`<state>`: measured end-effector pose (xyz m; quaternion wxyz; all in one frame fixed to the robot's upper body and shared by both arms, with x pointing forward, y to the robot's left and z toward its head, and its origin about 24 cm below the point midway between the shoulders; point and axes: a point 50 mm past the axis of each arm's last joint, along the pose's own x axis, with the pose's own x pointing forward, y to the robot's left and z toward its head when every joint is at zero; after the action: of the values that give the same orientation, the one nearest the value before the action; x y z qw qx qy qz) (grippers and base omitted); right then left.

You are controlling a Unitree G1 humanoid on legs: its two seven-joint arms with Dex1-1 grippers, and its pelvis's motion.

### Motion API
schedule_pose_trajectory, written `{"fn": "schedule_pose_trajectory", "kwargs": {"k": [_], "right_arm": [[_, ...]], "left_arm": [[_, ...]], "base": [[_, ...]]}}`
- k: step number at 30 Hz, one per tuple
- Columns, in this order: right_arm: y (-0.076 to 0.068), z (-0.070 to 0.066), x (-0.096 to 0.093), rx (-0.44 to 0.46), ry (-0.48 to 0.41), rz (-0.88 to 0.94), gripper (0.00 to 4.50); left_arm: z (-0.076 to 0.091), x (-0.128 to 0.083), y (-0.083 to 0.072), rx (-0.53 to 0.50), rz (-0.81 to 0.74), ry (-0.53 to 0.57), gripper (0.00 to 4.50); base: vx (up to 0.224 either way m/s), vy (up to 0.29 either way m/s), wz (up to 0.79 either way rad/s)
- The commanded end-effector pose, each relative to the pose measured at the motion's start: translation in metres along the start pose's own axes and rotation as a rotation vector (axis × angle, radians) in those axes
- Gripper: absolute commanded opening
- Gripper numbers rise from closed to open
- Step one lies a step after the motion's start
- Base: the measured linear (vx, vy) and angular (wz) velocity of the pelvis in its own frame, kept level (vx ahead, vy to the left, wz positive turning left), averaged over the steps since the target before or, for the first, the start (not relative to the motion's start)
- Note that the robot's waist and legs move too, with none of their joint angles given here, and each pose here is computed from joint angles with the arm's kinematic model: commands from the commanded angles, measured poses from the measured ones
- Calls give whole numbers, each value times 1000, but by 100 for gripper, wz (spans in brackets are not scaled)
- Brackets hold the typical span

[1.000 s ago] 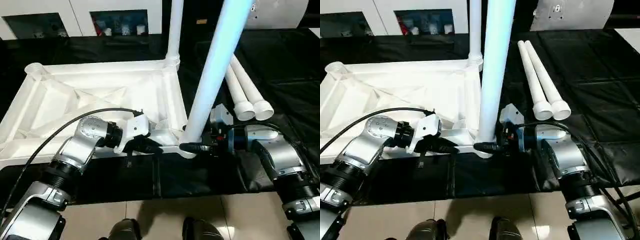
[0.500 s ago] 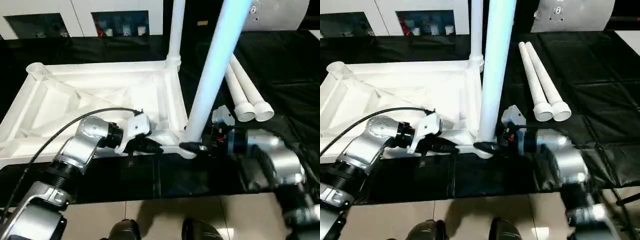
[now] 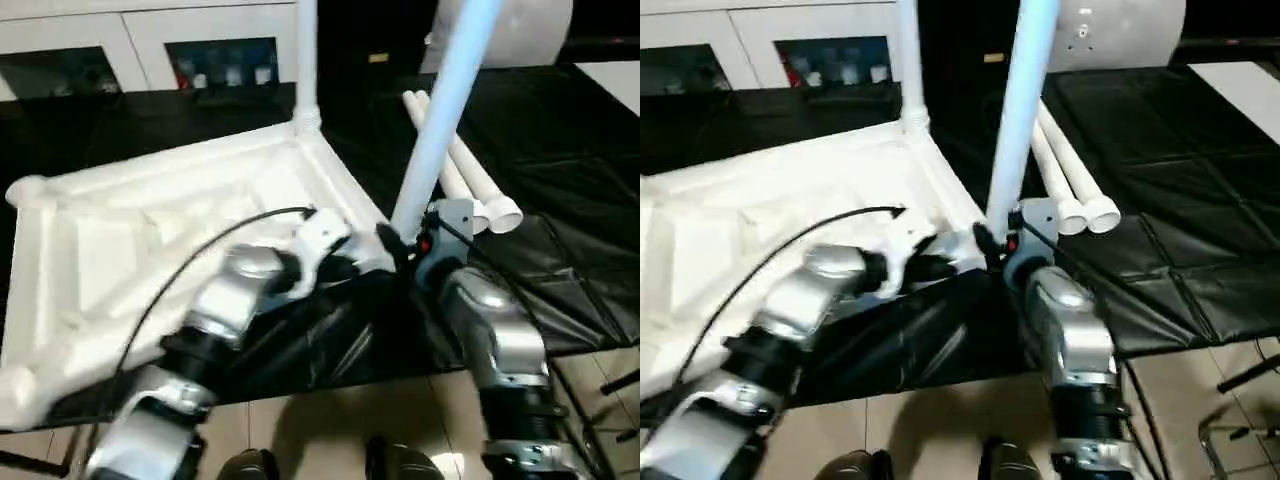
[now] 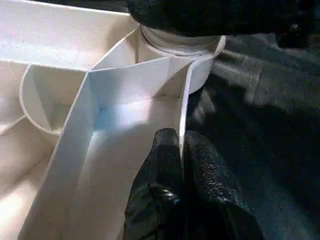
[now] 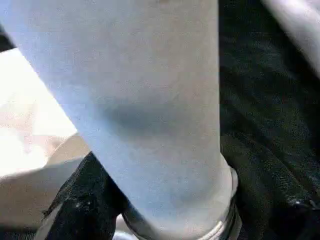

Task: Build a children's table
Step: Rotate leg to tighten

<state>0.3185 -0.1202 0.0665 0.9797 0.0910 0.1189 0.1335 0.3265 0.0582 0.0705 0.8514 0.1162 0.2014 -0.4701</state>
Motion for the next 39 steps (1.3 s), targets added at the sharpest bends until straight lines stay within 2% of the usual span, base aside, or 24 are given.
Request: {"fn": "schedule_pose_trajectory", "kwargs": {"k": [1,2,6,7,9,10,11,14,15,17,19,21,22,26,28,31,32,35,39], "right_arm": [[69,-20,4,84,78,287,340],[69,-19,4,76,71,284,340],[60,-18,0,45,44,281,388],[52,-17,-2,19,28,269,391],[46,-15,-3,-6,16,273,398],[38,-11,-6,-43,-3,297,421],[38,-11,-6,-43,-3,297,421],[21,-1,-14,-106,-35,354,435],[21,-1,-14,-106,-35,354,443],[8,3,-23,-200,-23,439,443],[-1,6,-31,-257,-3,507,443],[-3,7,-33,-270,4,527,443],[-9,10,-41,-319,31,599,443],[-14,13,-47,-350,52,648,443],[-24,23,-53,-395,75,712,443],[-26,27,-54,-410,79,729,443],[-25,26,-53,-430,100,767,443],[-22,22,-52,-462,140,825,443],[-19,19,-49,-449,159,885,443]], "left_arm": [[27,6,0,10,125,-105,0],[27,6,0,18,114,-105,0],[21,0,2,38,75,-90,0],[18,-4,4,45,64,-85,0],[15,-7,5,51,51,-82,0],[11,-12,6,64,28,-77,0],[11,-12,6,64,28,-77,0],[0,-23,11,93,-11,-54,0],[0,-23,11,93,-11,-54,0],[-9,-32,17,116,-41,-21,0],[-14,-38,21,138,-75,-3,0],[-15,-40,22,147,-90,-1,0],[-18,-46,23,184,-146,11,0],[-22,-51,24,198,-188,28,0],[-32,-62,22,279,-314,89,0],[-34,-65,22,297,-362,102,0],[-34,-68,19,307,-422,101,0],[-34,-69,17,321,-473,104,0],[-32,-69,16,341,-504,108,0]], "base": [[0,0,0],[0,0,0],[0,0,0],[66,-29,10],[65,-36,11],[49,-57,2],[73,-96,4],[30,-48,1],[36,-66,0],[34,-59,-1],[0,0,0],[0,0,0],[0,0,0],[0,0,0],[0,0,0],[0,0,0],[0,0,0],[0,0,0],[0,0,0]]}}
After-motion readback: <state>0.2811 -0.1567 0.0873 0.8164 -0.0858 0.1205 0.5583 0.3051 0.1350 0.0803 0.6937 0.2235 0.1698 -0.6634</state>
